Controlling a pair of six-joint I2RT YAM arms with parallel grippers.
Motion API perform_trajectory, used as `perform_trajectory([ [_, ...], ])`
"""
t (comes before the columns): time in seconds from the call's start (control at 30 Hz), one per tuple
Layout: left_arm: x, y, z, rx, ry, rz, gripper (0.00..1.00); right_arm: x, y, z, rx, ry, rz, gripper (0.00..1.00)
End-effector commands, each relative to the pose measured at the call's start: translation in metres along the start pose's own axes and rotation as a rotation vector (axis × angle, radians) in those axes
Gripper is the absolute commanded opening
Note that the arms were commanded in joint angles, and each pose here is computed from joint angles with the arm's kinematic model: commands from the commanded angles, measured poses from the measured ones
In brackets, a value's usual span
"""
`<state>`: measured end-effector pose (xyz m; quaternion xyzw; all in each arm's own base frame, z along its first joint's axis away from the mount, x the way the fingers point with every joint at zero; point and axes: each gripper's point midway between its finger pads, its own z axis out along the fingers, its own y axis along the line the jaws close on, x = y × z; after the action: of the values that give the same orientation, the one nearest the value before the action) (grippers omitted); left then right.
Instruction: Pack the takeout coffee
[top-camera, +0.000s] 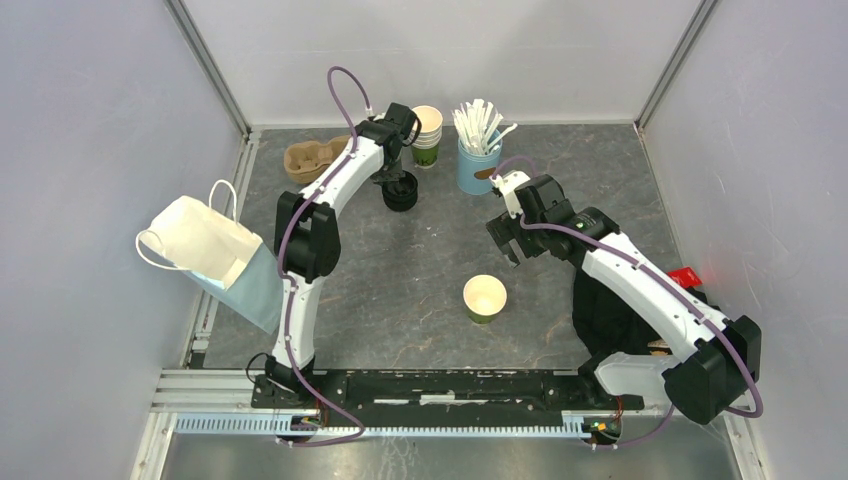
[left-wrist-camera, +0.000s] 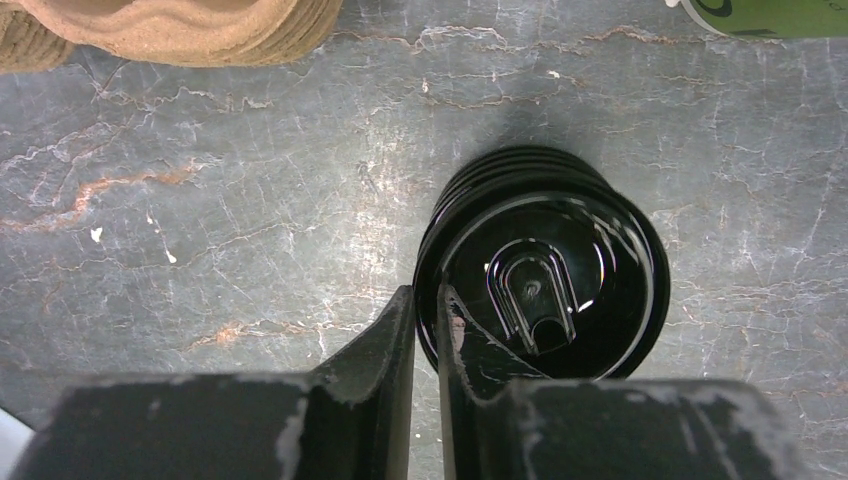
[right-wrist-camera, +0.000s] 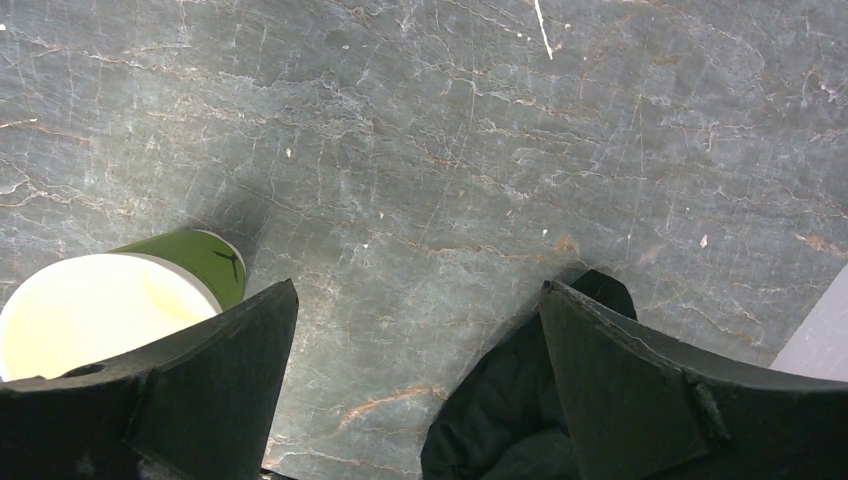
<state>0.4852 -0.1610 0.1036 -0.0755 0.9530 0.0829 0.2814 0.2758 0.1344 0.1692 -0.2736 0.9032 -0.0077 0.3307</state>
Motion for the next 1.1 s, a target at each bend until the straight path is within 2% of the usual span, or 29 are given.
perform_trajectory([
  [0.0, -0.008, 0.0, 0.0, 0.016, -0.022, 0.018, 0.16, -0.011, 0.0, 0.0, 0.005, -0.041, -0.002, 0.98],
  [1.07, -0.03, 0.01, -0.039, 0.041, -0.09, -0.026, 0.04, -0.011, 0.004, -0.002, -0.001, -0.046, -0.01, 0.98],
])
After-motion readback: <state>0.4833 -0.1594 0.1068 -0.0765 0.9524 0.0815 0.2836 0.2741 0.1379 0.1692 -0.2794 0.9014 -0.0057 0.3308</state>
